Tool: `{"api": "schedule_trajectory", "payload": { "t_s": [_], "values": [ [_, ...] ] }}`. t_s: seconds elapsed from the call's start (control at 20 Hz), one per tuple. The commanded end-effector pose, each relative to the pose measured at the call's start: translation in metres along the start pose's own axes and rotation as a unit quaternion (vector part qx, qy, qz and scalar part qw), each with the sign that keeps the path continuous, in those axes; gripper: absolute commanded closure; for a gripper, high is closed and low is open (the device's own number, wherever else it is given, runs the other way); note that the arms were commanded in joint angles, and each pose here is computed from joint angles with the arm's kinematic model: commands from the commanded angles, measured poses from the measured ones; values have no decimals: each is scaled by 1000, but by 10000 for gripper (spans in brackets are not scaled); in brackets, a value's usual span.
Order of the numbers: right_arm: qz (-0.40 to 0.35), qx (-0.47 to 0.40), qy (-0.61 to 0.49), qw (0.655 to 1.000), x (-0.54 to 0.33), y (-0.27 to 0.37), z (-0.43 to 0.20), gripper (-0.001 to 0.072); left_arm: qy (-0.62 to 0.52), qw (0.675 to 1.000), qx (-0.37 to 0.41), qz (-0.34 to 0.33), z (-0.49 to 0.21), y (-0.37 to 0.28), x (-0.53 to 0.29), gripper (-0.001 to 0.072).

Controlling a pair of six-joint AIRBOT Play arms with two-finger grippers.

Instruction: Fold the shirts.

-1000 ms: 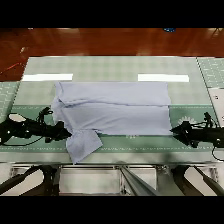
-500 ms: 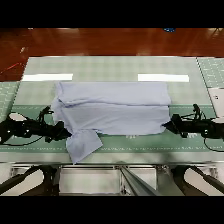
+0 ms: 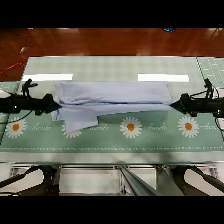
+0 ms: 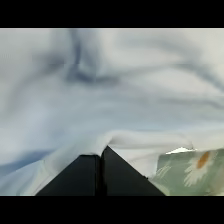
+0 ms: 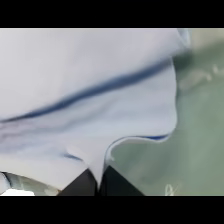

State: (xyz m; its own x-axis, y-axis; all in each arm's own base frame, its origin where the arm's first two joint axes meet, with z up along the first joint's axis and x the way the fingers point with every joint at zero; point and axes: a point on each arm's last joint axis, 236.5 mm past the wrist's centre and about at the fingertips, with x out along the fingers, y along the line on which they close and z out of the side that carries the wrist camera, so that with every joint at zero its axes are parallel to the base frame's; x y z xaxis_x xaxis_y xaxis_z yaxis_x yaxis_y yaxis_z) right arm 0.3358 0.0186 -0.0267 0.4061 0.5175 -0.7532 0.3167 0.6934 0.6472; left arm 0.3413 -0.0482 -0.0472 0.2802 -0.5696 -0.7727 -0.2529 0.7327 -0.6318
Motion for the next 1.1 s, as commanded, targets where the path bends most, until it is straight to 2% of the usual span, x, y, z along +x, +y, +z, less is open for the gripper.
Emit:
{"api": "schedule_trajectory", "payload": {
  "t_s": [0.0,0.3,0.7,0.75,0.8,0.85,0.9,1.05],
  "values": [
    [15,-3,-13,1000,7,13,34,684,-24,999,20,-21,56,-35,2,687],
    [11,-21,-19,1000,49,27,91,684,-17,999,-7,-33,128,-52,35,687],
    [27,5,-24,999,88,25,138,683,-23,999,-4,-34,166,-45,57,687],
    [24,7,-27,999,94,22,139,602,-18,999,-4,-33,164,-43,62,685],
    [20,8,-29,999,99,21,140,387,-11,999,-5,-32,161,-42,68,595],
    [19,4,-31,999,102,21,140,304,0,999,-5,-33,156,-42,71,394],
    [20,4,-32,999,101,22,141,304,4,999,5,-32,155,-39,70,364],
    [26,4,-47,999,63,19,153,304,0,999,19,-39,162,-35,35,364]
  ]
}}
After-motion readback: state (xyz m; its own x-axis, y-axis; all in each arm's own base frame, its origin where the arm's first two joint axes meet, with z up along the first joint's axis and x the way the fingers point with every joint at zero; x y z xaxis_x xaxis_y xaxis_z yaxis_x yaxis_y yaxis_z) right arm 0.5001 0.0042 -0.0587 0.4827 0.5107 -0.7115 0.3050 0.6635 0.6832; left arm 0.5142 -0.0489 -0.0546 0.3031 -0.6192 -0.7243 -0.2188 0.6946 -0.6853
